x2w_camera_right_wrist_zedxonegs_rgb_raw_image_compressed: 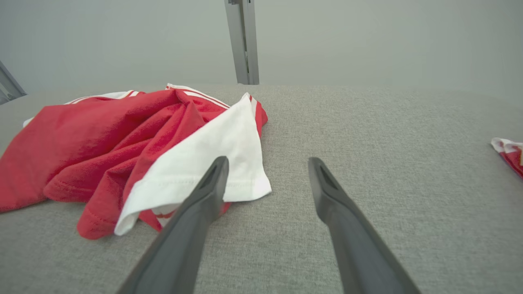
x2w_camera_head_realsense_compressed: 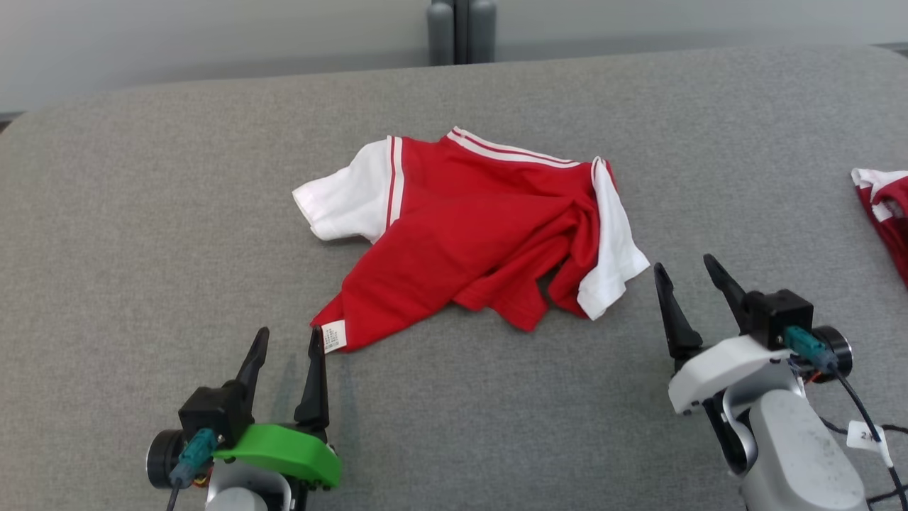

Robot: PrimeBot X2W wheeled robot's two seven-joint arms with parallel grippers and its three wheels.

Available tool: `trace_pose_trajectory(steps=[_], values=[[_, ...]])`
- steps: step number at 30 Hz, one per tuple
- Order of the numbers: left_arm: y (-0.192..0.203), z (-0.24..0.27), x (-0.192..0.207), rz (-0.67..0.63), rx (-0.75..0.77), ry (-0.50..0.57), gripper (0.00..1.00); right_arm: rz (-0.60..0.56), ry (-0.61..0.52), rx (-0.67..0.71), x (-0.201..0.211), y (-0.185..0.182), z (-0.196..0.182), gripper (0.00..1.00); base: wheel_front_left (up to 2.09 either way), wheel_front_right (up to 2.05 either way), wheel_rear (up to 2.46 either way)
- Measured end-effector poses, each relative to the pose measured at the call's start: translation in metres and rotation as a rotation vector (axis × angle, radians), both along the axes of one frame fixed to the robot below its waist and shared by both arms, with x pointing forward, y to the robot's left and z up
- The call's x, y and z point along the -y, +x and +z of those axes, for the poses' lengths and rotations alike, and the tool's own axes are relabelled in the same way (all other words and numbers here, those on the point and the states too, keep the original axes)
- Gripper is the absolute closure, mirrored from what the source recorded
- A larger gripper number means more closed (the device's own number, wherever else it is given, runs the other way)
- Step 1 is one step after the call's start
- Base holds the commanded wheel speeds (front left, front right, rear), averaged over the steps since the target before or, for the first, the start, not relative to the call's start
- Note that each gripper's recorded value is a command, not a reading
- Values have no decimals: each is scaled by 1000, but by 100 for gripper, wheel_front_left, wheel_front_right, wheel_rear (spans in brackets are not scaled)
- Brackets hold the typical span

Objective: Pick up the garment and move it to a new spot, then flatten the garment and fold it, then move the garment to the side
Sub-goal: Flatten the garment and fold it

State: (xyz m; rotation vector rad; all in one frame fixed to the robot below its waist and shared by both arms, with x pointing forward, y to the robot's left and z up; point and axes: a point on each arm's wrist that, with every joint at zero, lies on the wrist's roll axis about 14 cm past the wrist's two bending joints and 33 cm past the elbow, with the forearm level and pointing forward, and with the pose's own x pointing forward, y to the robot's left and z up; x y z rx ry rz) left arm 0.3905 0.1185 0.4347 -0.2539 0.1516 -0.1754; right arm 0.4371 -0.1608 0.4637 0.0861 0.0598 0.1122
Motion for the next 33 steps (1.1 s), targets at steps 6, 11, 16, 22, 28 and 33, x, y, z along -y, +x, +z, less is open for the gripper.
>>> trace_pose_trajectory(steps=[6, 11, 16, 22, 28, 33], values=[[12, -12, -1, 7, -30, -11, 0, 14, -23, -73, -5, 36, -25, 0, 0, 0, 0], [17, -23, -11, 32, -57, -6, 0, 57, -36, -201, -21, 45, -68, 0, 0, 0, 0], [15, -33, -23, 68, -87, 5, 0, 98, -45, -263, -35, 51, -93, 100, 0, 0, 0], [15, -33, -27, 78, -86, 11, 0, 89, -56, -259, -27, 51, -91, 100, 0, 0, 0], [14, -24, -14, 44, -63, 2, 0, 12, -36, -166, 3, 45, -58, 100, 0, 0, 0], [8, -18, -4, 16, -50, -6, 0, 57, 17, 130, -14, 61, 40, 100, 0, 0, 0]])
